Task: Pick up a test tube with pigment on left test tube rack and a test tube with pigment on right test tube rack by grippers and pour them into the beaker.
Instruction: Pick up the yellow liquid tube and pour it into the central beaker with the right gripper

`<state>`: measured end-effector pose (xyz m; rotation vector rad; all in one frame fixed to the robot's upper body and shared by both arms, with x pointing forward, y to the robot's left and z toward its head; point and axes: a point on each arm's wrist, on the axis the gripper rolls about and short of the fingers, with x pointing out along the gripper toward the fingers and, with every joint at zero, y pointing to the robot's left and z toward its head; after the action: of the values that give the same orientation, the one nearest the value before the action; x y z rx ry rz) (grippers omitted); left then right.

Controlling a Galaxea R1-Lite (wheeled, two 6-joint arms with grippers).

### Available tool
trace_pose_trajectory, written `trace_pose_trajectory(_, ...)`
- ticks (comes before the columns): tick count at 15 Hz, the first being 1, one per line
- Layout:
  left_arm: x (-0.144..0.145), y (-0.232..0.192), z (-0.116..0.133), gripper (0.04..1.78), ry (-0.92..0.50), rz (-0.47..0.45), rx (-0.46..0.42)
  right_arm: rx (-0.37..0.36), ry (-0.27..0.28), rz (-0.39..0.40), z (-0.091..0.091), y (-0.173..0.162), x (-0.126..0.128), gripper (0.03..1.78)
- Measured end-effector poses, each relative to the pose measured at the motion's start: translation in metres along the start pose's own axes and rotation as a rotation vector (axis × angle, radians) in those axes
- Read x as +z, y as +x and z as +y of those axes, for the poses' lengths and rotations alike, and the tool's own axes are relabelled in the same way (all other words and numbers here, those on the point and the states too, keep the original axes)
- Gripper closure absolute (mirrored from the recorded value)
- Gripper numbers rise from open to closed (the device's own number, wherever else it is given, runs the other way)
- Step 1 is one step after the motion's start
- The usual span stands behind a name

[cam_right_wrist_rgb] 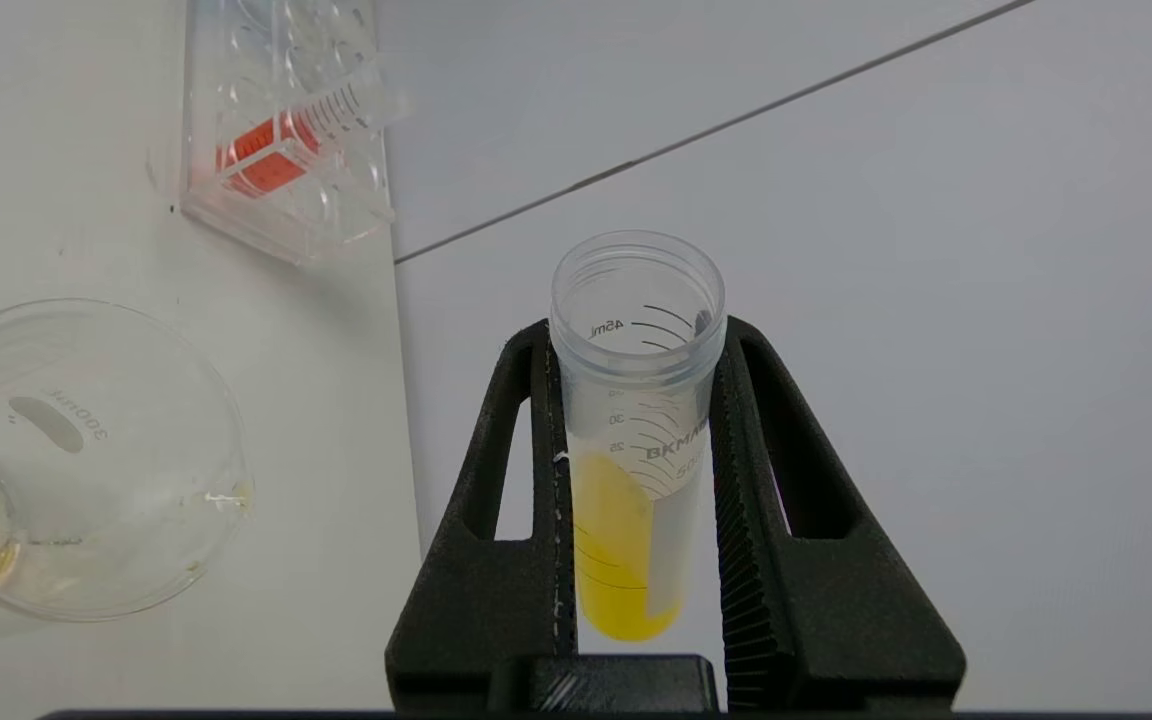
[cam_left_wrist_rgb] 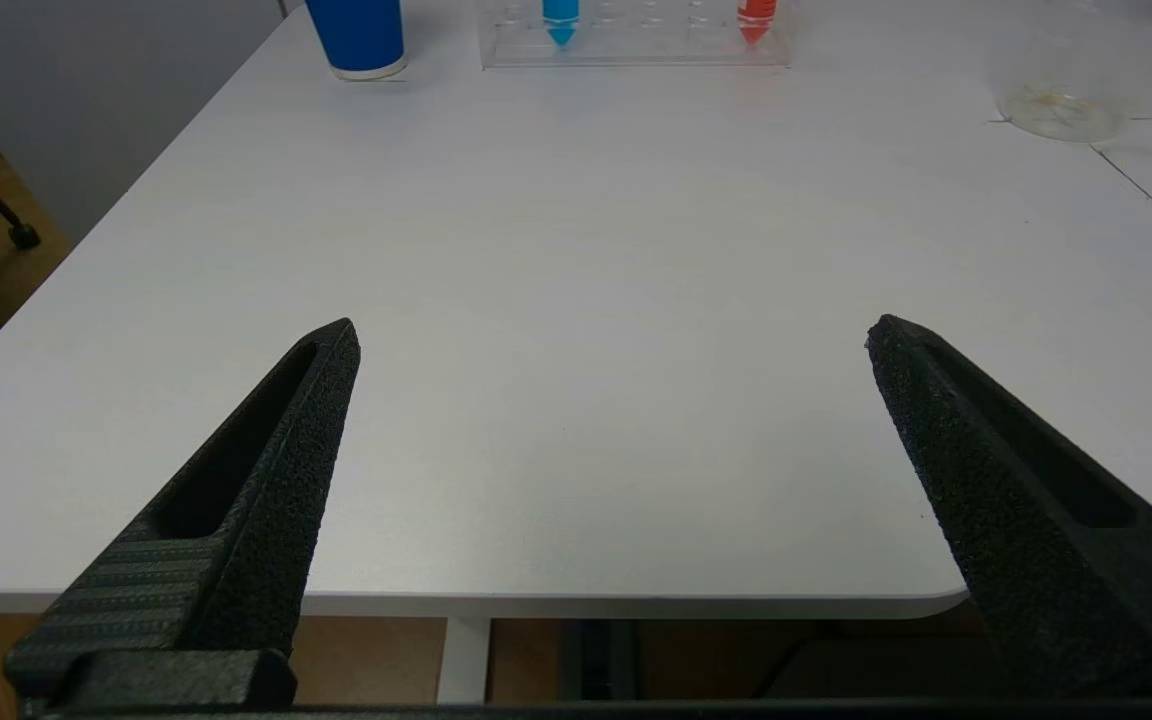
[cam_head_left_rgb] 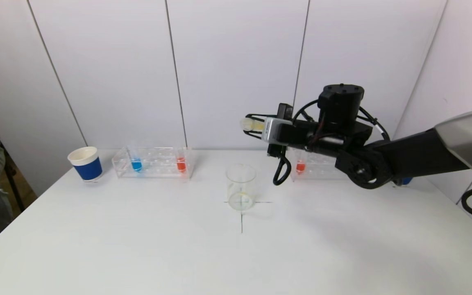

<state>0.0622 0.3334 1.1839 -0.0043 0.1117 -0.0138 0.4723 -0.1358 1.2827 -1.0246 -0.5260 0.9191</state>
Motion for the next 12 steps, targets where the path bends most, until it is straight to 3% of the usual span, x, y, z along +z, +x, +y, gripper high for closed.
trace_pose_trajectory(4,0.0,0.0,0.0,0.05,0.0,0.0,0.0,-0.002,-0.071,-0.04,0.011,0.002,-0.006,1.35)
trace_pose_trajectory(12,0.0,0.0,0.0,0.05,0.0,0.0,0.0,0.016,-0.139,-0.056,0.027,0.003,-0.018,1.35)
